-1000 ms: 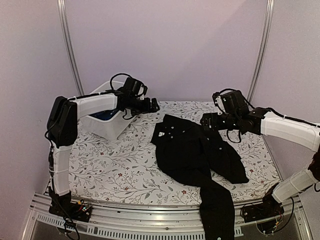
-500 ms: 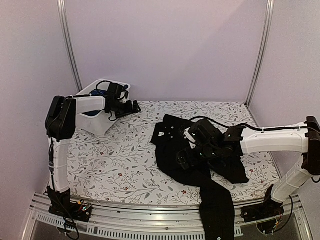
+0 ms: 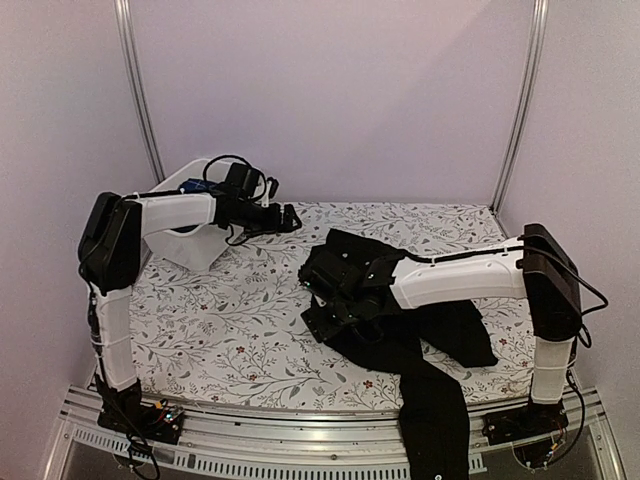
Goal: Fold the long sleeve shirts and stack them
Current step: Move the bin to the corner of the board, then pick up the crumpled shirt from the center of the board.
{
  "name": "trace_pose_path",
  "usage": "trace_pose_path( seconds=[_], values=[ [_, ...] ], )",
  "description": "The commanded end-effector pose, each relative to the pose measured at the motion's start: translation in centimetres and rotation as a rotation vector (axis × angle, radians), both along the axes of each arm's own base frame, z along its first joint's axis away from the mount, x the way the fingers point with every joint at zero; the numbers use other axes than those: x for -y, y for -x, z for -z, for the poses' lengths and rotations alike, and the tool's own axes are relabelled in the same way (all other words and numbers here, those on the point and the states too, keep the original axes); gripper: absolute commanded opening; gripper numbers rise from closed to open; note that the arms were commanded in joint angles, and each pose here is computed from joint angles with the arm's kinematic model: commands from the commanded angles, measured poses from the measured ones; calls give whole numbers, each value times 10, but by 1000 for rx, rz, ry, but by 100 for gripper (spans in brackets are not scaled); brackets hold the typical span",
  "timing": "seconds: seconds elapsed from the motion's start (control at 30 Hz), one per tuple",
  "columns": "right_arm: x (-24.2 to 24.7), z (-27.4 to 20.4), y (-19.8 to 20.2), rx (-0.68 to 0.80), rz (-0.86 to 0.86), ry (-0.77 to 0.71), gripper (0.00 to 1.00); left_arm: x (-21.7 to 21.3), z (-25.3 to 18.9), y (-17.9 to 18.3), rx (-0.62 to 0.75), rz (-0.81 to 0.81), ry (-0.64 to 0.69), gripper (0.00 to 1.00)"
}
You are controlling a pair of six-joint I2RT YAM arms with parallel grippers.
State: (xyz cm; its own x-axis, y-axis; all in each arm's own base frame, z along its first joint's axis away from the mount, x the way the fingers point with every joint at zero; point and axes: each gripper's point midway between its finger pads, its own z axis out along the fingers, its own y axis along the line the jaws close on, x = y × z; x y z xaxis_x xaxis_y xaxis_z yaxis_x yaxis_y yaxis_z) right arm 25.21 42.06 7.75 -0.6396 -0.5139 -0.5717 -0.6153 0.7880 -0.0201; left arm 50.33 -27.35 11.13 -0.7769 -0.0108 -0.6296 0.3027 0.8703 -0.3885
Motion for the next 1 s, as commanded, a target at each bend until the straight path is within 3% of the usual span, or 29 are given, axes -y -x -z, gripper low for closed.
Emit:
trace_pose_path(
  seconds=[0.0,0.27,0.33,0.4,0.53,0.67,0.97],
  values=[
    [-9,24,-5,-28,3,40,69,3,-44,13,85,23,43,100],
    [-4,65,-12,-122,35,59,60,-5,-62,38,125,36,55,100],
    [4,72,-13,-145,62,61,53,-7,-60,44,124,43,59,100],
    [12,77,-14,-163,86,55,41,-6,-60,49,129,53,67,100],
    [25,73,-21,-129,124,100,1,-7,-62,54,160,62,86,100],
    [53,39,-43,-10,212,186,0,-5,-66,52,208,69,111,100],
    [142,-130,-97,422,512,286,0,19,-80,48,407,149,120,100]
  ],
)
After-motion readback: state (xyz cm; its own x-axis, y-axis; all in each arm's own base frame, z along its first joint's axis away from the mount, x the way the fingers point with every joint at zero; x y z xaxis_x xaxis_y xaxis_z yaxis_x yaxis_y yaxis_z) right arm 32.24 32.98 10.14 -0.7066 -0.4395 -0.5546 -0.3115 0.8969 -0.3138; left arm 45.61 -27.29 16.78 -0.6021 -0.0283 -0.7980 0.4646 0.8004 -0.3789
